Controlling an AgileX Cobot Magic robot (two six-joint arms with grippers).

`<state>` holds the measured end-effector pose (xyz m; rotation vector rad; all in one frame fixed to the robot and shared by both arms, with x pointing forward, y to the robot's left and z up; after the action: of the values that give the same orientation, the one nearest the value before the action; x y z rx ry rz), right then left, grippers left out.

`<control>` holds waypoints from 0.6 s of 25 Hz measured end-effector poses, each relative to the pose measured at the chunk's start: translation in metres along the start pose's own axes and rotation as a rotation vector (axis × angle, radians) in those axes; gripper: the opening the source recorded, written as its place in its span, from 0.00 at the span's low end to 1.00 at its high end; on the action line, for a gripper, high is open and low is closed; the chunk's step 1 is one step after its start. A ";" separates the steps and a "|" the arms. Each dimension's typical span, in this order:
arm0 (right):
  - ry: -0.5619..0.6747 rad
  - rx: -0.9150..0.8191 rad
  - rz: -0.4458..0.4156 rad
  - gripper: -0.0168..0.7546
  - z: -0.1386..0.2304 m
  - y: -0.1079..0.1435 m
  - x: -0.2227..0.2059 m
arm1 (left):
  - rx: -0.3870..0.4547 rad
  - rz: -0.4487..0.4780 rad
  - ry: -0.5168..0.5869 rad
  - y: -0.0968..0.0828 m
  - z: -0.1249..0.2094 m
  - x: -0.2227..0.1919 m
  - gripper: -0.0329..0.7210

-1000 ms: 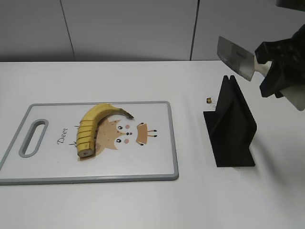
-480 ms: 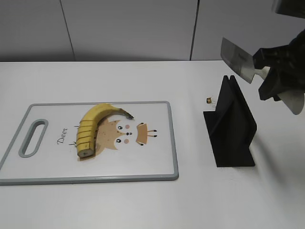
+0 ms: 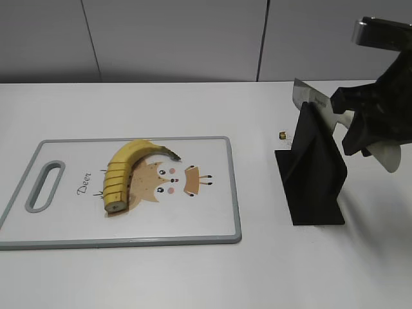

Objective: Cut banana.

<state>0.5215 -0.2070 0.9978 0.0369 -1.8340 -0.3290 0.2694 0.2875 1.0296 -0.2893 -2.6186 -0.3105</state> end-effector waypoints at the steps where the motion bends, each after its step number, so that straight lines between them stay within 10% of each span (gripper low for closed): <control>1: 0.011 -0.004 0.000 0.23 0.001 0.000 -0.002 | 0.000 0.000 0.000 0.000 0.000 0.000 0.81; 15: 0.096 -0.032 0.000 0.23 0.013 -0.001 -0.007 | 0.000 -0.001 0.000 0.000 0.000 0.000 0.81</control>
<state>0.5110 -0.2039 0.9879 0.0298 -1.7339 -0.3511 0.2694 0.2876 1.0296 -0.2884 -2.6185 -0.3113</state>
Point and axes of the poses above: a point on each arm's last joint axis where the gripper is mounted, x pointing back along that axis away from the gripper, y along the wrist's bending axis when the last joint is at zero, z = x × y, the point moved 4 cm from there along -x, pointing out along that axis toward the gripper, and after that the axes turned 9 degrees about -x, right-handed, at the moved point
